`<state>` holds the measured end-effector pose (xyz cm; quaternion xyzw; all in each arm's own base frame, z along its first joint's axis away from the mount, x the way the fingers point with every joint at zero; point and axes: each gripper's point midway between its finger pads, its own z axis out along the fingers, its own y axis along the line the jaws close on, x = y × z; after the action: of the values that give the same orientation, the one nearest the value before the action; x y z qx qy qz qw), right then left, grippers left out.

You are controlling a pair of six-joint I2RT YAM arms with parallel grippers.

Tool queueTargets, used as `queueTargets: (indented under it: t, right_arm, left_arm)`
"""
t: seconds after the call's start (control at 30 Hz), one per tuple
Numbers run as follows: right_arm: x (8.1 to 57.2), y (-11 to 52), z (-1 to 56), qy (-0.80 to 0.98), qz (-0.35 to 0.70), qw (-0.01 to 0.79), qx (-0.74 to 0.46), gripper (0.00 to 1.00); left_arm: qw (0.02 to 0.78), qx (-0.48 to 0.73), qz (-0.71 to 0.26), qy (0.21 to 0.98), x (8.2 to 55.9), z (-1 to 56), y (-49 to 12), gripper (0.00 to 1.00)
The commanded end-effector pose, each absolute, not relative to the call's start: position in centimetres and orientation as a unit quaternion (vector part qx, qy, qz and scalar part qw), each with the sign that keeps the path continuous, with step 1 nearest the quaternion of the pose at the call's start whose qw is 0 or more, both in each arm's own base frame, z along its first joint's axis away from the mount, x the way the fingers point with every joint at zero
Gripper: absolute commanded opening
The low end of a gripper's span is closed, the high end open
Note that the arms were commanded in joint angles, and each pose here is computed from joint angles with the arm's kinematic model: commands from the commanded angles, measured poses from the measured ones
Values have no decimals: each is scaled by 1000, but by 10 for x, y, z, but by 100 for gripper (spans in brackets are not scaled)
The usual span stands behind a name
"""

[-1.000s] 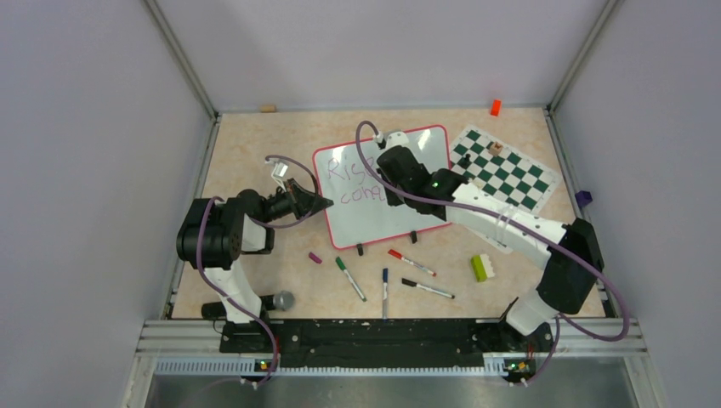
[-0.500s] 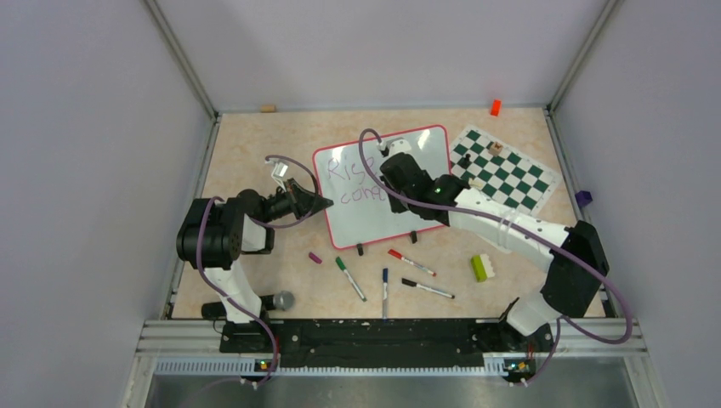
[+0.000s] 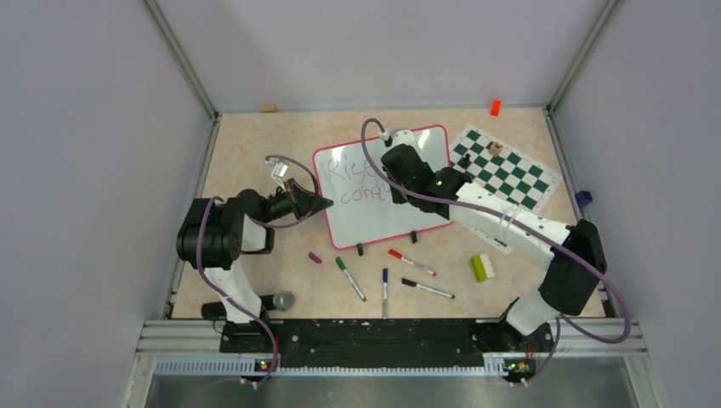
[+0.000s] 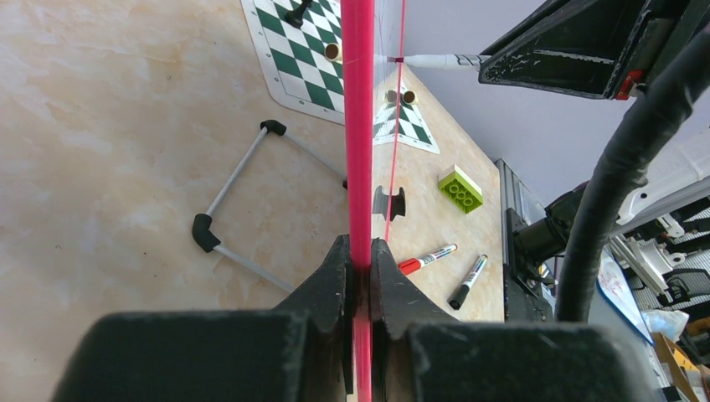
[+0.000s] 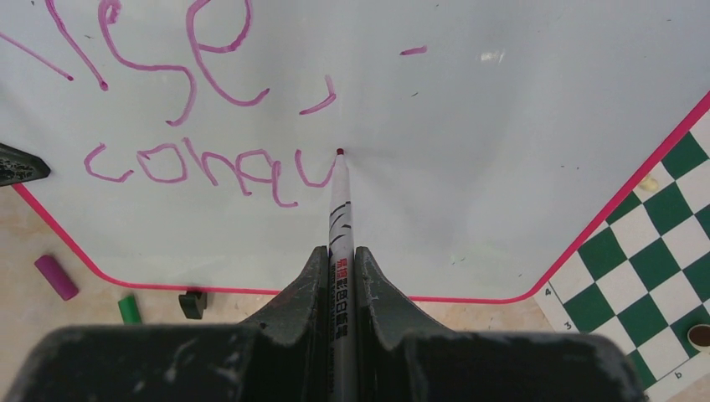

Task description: Write a sentence on the whiteboard

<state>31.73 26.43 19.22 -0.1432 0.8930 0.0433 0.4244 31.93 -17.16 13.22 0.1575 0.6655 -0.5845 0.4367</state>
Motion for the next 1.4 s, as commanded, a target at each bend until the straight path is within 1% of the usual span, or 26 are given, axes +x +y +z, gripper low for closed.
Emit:
queueTargets:
  t: [0.0,0.33,0.53,0.73,0.93,1.37]
  right_arm:
    - [335,266,210,883,43,450,-122,0]
    - [315,261,187,897,62,418,-130,0]
    - [309,253,183,898,56,416,-131,0]
    - [312,245,200,891,45,436,-115,0]
    - [308,246,228,875,80,464,-109,0]
    - [318,245,214,884,58,450,-112,0]
  left_arm:
    - [467,214,-574,637,316,142,-176,0]
    - [467,214,-574,637,316,142,-176,0]
    - [468,213,-574,638,316,142,-176,0]
    - [468,214,-574,637,316,142,-176,0]
    - [467,213,-574,638,315,142,-176,0]
    - [468,214,-574,637,315,143,-176,0]
